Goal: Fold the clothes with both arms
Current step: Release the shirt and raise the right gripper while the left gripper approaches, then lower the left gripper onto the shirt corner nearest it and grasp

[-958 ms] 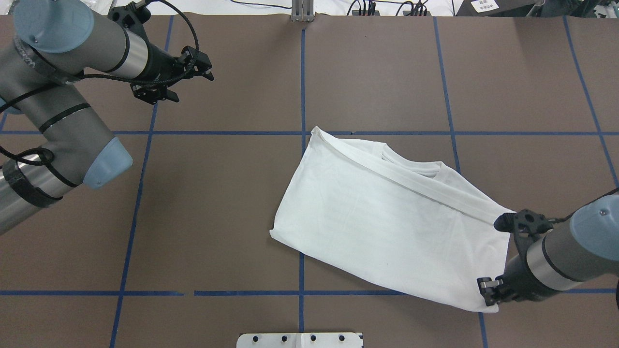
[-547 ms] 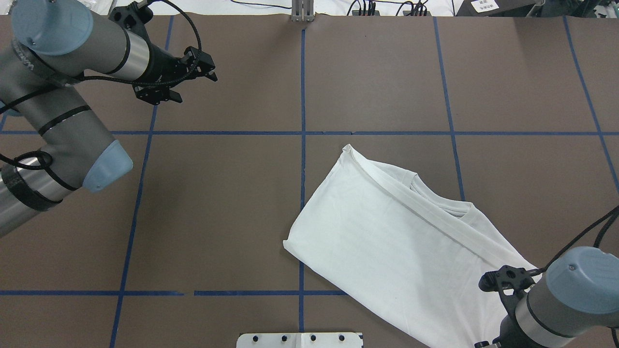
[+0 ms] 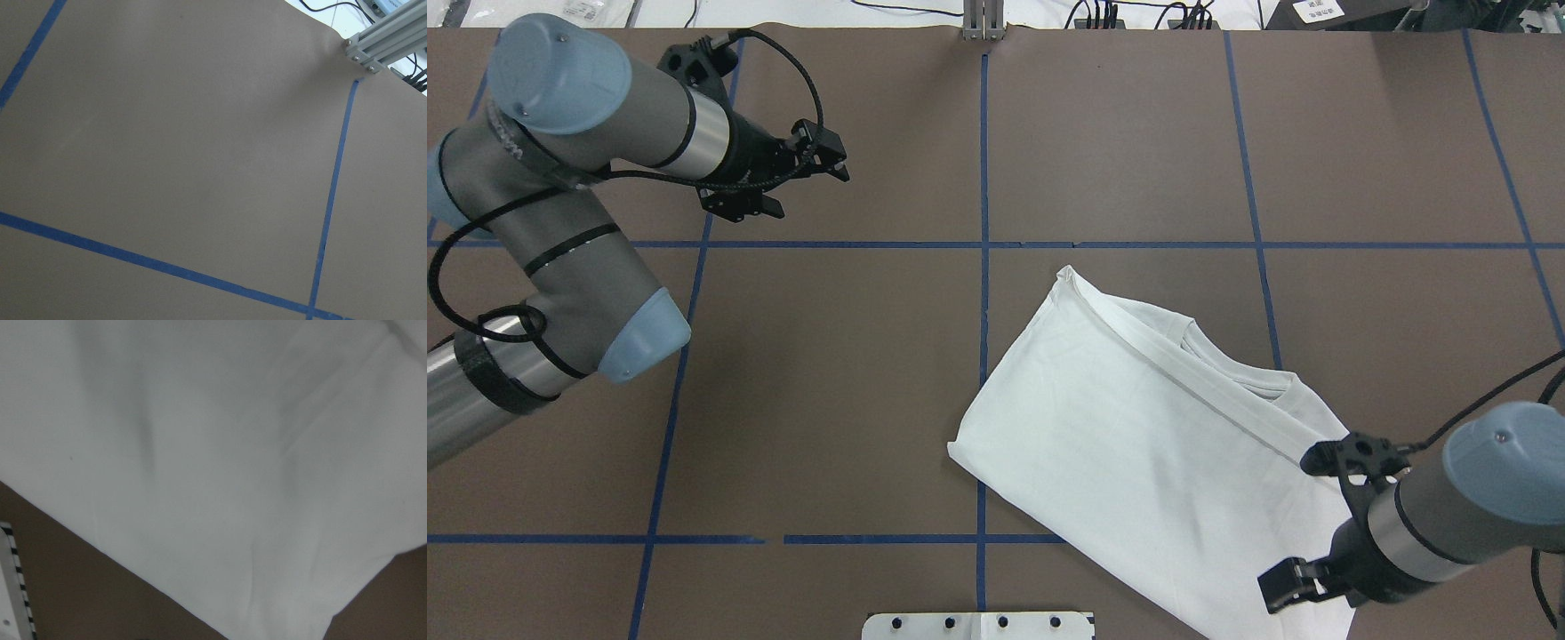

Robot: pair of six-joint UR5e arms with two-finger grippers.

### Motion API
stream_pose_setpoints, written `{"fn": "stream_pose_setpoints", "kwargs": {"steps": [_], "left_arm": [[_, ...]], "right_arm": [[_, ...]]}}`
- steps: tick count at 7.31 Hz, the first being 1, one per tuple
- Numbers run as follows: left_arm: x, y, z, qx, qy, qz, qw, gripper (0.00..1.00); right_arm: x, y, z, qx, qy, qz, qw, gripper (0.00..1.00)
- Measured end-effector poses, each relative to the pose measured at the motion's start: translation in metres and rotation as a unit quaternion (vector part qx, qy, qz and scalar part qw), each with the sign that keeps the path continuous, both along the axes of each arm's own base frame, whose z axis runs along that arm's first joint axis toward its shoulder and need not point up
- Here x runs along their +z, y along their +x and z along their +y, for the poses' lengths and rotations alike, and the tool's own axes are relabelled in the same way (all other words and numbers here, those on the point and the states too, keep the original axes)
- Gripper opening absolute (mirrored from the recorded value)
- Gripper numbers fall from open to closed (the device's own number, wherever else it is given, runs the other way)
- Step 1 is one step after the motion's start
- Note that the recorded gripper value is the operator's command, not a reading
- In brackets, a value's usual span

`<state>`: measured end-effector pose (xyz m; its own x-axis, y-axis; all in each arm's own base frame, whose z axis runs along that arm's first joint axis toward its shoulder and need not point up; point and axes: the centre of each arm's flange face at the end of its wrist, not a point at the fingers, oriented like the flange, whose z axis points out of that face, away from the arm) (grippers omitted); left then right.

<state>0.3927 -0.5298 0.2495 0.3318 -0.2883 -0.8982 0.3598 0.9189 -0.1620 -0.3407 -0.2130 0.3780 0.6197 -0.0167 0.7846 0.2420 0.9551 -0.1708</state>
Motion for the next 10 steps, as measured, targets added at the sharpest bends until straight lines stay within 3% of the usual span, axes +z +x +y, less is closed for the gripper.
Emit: {"fn": "stream_pose_setpoints", "kwargs": {"steps": [2, 4, 8, 10], "left_arm": [[-0.003, 0.055, 0.045, 0.03, -0.048, 0.013, 0.9983, 0.99], [-0.007, 0.1, 0.091, 0.063, -0.08, 0.02, 0.9946, 0.99], [-0.014, 0.155, 0.158, 0.108, -0.103, 0.023, 0.9885, 0.99], [-0.02, 0.184, 0.192, 0.115, -0.113, 0.023, 0.9868, 0.89]], "right_arm": [[-0.041, 0.027, -0.072, 0.094, 0.022, -0.046, 0.9943, 1.0], [-0.064, 0.063, -0.119, 0.161, 0.038, -0.068, 0.9838, 1.0], [-0.071, 0.076, -0.139, 0.19, 0.047, -0.073, 0.9779, 1.0], [-0.071, 0.077, -0.14, 0.192, 0.047, -0.073, 0.9776, 1.0]]}}
